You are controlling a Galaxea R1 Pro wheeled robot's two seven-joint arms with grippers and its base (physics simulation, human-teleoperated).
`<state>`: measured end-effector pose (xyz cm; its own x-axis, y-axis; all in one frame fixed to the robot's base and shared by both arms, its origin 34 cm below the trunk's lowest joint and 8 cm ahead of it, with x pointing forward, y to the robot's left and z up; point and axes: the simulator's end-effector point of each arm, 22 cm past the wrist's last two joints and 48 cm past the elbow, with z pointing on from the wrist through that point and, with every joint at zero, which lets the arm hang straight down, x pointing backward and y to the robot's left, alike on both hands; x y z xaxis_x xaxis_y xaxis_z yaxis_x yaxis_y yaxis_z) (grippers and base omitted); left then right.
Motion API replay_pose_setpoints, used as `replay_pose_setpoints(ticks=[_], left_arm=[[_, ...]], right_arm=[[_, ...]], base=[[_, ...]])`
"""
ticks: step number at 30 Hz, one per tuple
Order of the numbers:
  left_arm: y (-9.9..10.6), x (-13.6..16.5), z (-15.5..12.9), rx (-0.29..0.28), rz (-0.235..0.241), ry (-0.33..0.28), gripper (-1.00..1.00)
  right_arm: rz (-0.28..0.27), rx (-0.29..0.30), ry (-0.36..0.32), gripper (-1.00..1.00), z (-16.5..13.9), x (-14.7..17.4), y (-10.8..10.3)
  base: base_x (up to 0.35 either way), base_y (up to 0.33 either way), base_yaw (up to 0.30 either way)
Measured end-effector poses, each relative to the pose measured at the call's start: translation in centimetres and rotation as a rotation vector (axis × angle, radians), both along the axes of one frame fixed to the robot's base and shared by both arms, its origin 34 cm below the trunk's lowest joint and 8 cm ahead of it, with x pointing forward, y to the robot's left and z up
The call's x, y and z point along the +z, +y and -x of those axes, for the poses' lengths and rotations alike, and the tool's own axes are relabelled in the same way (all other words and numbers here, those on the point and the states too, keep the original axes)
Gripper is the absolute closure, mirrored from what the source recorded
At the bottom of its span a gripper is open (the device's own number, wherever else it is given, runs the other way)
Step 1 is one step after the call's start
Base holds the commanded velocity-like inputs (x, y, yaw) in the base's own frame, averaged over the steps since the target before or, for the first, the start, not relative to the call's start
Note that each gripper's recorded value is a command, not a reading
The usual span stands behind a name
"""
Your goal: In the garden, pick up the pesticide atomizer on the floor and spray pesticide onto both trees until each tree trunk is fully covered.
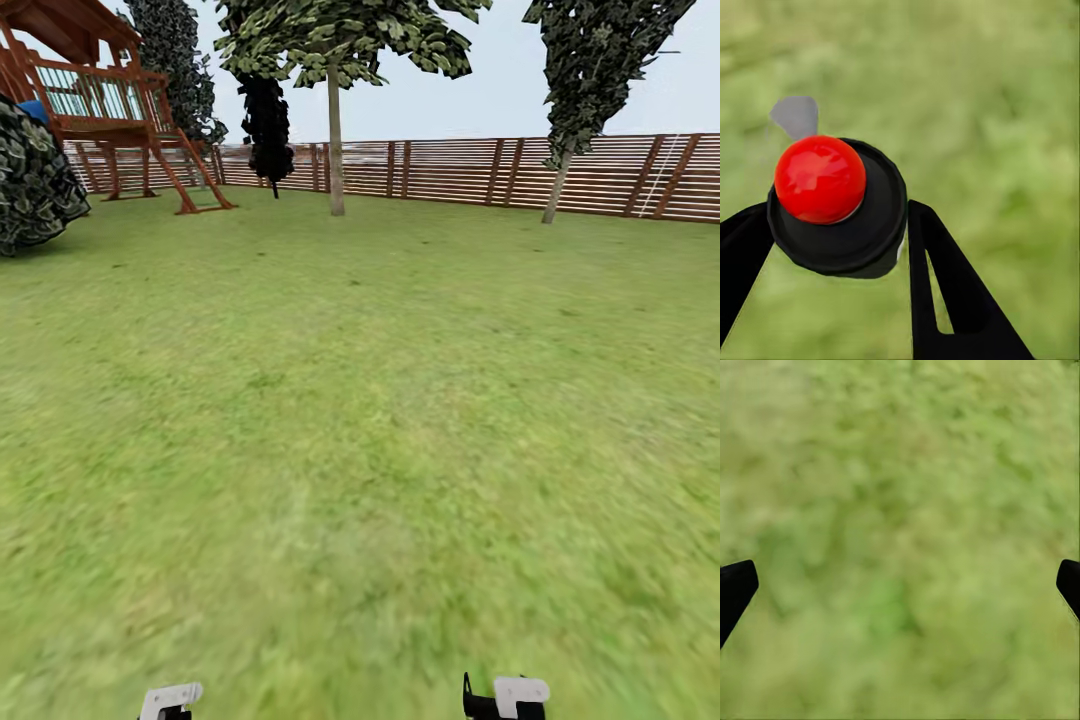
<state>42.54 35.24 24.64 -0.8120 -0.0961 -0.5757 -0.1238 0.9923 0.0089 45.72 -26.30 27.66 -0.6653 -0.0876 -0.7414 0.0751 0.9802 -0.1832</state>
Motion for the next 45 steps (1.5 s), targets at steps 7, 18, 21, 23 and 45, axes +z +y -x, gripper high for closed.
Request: replay_pose_setpoints(ticks=[7,18,21,23,45], left_arm=[[-0.01,0.00,0.00,0.000,0.000,0.000,1.00],[0.00,0.00,0.00,0.000,0.000,0.000,1.00],[-0.01,-0.01,0.01,0.000,0.000,0.001,1.00],[0.00,-0.01,0.01,0.000,0.000,0.001,1.00],[-0.01,-0.01,0.01,0.000,0.000,0.000,1.00]], right_arm=[[0.000,0.000,0.000,-1.00,0.00,0.00,-0.01],[0.000,0.000,0.000,-1.00,0.00,0.00,-0.02],[0.000,0.000,0.000,-1.00,0.00,0.00,0.02],[0.000,0.000,0.000,-1.00,0.00,0.00,0.00],[0.000,0.000,0.000,-1.00,0.00,0.00,-0.01]], base=[[0.338,0.000,0.000],[0.338,0.000,0.000],[0.338,0.000,0.000],[0.339,0.000,0.000],[0.338,0.000,0.000]])
